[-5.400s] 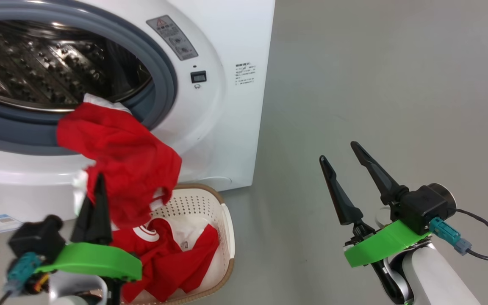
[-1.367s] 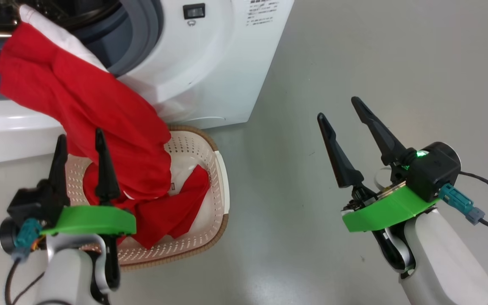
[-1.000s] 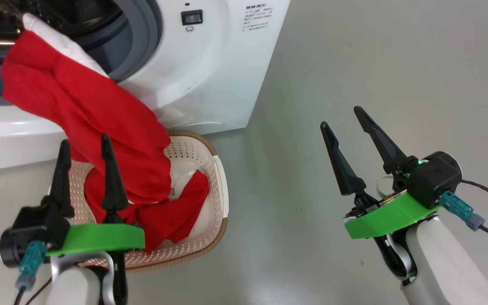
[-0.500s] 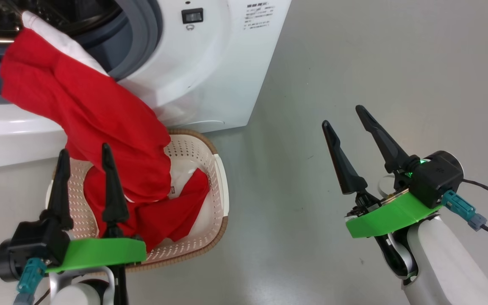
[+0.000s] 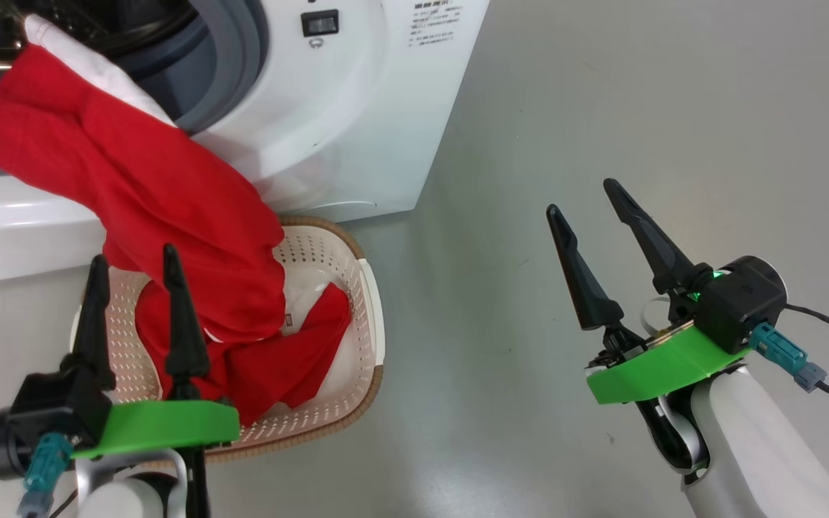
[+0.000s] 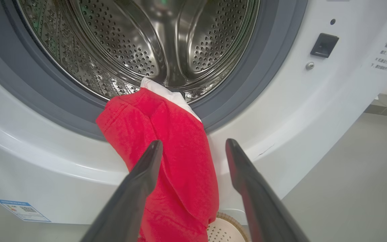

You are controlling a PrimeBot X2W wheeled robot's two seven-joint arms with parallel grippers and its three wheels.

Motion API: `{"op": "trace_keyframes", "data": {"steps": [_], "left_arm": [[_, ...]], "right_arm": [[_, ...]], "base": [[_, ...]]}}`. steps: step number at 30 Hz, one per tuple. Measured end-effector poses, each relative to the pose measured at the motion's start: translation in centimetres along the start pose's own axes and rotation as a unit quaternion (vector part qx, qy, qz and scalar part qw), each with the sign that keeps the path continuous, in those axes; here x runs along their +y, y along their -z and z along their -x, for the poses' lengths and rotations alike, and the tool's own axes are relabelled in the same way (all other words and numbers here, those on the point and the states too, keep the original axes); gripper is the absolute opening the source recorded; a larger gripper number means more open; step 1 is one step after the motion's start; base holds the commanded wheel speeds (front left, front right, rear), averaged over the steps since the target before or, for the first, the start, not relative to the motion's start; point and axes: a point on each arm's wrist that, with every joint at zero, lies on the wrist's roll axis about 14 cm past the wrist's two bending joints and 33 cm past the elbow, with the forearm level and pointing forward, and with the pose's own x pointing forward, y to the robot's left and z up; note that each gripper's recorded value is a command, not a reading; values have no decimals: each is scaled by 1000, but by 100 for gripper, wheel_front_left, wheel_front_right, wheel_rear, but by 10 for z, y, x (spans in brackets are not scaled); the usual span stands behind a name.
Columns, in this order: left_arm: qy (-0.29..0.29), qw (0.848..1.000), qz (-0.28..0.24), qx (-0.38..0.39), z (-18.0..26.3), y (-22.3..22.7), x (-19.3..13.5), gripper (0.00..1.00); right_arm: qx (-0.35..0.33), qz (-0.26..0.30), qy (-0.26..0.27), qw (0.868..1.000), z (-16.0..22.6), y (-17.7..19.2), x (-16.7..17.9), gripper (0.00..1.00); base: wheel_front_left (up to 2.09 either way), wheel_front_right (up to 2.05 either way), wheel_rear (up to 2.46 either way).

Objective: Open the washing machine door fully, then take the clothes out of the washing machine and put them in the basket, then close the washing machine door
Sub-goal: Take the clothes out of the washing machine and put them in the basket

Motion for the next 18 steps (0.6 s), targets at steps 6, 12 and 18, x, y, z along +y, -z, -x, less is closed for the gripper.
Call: {"op": "trace_keyframes", "data": {"steps": [6, 12, 18], "left_arm": [[-4, 1000, 0, 4, -11, 4, 1, 100], [-6, 1000, 1, 5, -30, 6, 0, 100], [-7, 1000, -12, 6, -56, 6, 4, 100]], "right_arm": [[2, -2, 1, 1000, 0, 2, 0, 100], [5, -1, 3, 1000, 1, 3, -1, 100], [8, -1, 5, 1000, 2, 5, -2, 100]], "base": [[0, 0, 0], [0, 0, 0], [0, 0, 0]]}}
